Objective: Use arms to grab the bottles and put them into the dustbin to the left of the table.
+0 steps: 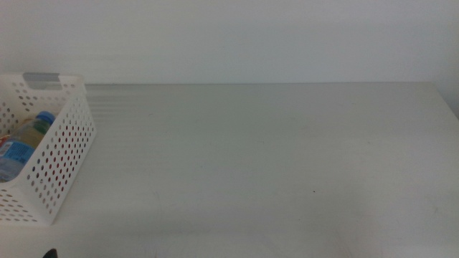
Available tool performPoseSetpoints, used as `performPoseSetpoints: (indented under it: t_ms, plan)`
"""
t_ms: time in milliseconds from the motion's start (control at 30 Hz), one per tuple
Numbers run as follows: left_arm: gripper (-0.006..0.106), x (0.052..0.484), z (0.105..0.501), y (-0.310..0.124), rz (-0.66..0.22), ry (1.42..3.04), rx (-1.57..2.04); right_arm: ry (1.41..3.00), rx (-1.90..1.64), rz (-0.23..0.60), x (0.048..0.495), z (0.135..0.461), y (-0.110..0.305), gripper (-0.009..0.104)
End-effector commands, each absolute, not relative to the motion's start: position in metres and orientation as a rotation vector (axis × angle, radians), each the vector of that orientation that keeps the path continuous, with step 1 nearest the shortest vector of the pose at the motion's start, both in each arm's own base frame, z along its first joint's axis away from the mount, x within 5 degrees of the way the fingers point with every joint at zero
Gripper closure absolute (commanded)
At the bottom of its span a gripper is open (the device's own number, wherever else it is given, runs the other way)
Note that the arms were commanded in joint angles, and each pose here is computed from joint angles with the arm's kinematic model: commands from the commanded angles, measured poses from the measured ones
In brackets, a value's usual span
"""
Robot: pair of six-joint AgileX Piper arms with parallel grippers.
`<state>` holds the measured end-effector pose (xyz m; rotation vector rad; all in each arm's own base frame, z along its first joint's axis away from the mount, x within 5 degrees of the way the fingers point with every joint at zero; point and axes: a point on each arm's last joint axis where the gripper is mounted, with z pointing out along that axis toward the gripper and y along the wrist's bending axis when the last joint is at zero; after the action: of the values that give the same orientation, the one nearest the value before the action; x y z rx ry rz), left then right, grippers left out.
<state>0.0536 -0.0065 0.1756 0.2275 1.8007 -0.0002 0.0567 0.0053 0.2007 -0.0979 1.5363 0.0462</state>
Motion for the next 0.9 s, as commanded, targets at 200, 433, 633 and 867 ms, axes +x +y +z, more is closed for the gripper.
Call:
performPoseSetpoints:
  t_ms: [200, 433, 633, 867]
  plan:
    - [0.021, 0.055, 0.185, -0.007, -0.013, 1.667, 0.205, 1.439, -0.087, 0.030, 0.054, 0.211, 0.004, 0.016]
    - [0.021, 0.053, 0.176, -0.007, -0.010, 1.765, 0.215, 1.479, -0.089, 0.030, 0.054, 0.207, 0.004, 0.016]
    - [0.021, 0.053, 0.175, -0.006, -0.008, 1.784, 0.217, 1.646, -0.106, 0.032, 0.054, 0.192, 0.005, 0.016]
    - [0.021, 0.053, 0.175, -0.006, -0.009, 1.782, 0.217, 1.773, -0.121, 0.032, 0.052, 0.180, 0.005, 0.016]
